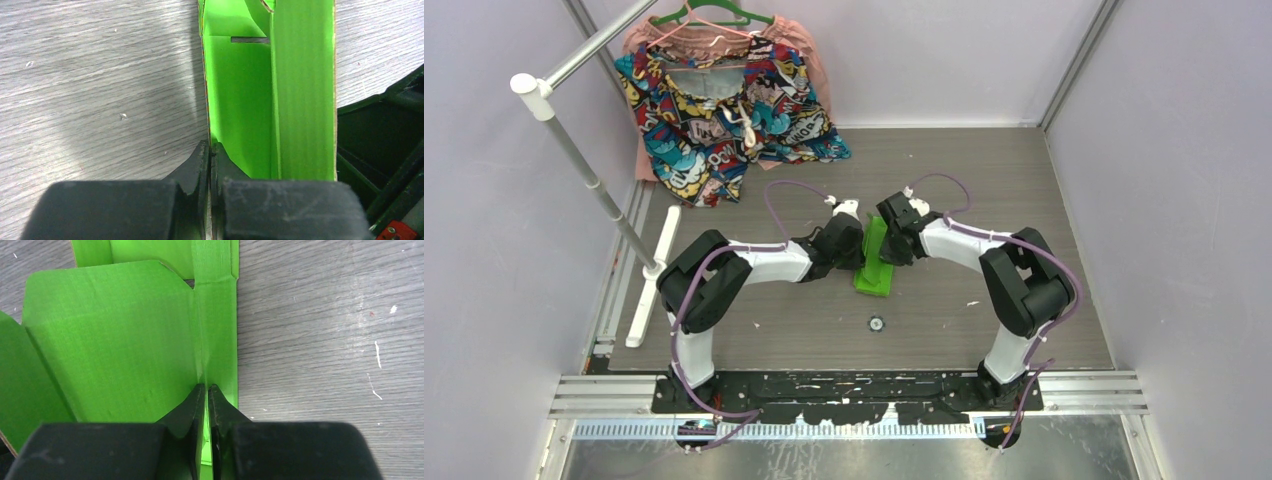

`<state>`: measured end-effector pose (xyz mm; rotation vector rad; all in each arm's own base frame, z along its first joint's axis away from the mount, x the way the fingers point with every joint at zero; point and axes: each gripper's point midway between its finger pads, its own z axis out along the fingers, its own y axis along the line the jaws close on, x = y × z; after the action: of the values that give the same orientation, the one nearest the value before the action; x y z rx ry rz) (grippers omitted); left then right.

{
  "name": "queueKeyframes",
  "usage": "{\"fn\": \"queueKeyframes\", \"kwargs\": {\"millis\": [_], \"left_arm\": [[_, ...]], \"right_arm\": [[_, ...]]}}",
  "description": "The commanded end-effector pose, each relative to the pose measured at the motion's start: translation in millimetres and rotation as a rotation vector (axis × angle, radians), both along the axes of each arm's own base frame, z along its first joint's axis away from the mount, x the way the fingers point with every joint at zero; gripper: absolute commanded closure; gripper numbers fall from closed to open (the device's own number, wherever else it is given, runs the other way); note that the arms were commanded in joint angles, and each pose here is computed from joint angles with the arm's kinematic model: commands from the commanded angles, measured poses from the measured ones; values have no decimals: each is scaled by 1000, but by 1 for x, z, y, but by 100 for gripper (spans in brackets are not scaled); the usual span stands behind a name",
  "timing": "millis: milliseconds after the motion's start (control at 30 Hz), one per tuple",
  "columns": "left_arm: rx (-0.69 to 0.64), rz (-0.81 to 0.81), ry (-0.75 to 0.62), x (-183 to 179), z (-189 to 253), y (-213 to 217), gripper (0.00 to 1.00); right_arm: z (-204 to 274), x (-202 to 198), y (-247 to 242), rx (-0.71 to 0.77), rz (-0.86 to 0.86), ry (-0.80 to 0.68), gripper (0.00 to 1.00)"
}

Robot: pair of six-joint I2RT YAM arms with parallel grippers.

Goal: Fold the paper box
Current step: Fold the paper box at the center of the board.

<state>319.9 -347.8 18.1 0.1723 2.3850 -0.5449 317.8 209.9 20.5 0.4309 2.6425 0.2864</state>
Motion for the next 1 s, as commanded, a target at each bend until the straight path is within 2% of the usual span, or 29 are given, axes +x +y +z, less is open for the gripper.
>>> {"fn": "queueKeyframes", "kwargs": {"millis": [0,200,367,533,767,967], "left_arm": [[373,-74,331,-87,-97,79,100],[378,-72,331,-87,-97,80,100],[387,-71,329,-87,-97,82,100],[396,-63,329,-88,-98,86,100],[405,-56,322,-87,-96,88,100],[411,-51,324,-87,-96,90,100]], "right_arm": [[-30,-4,12,27,6,54,87],[-47,-10,9,3,7,98,87],[-40,-10,15,40,19,80,87],[-2,-2,23,110,42,-4,84],[54,5,10,87,48,-102,80],[76,-3,-14,45,34,-131,78]]}}
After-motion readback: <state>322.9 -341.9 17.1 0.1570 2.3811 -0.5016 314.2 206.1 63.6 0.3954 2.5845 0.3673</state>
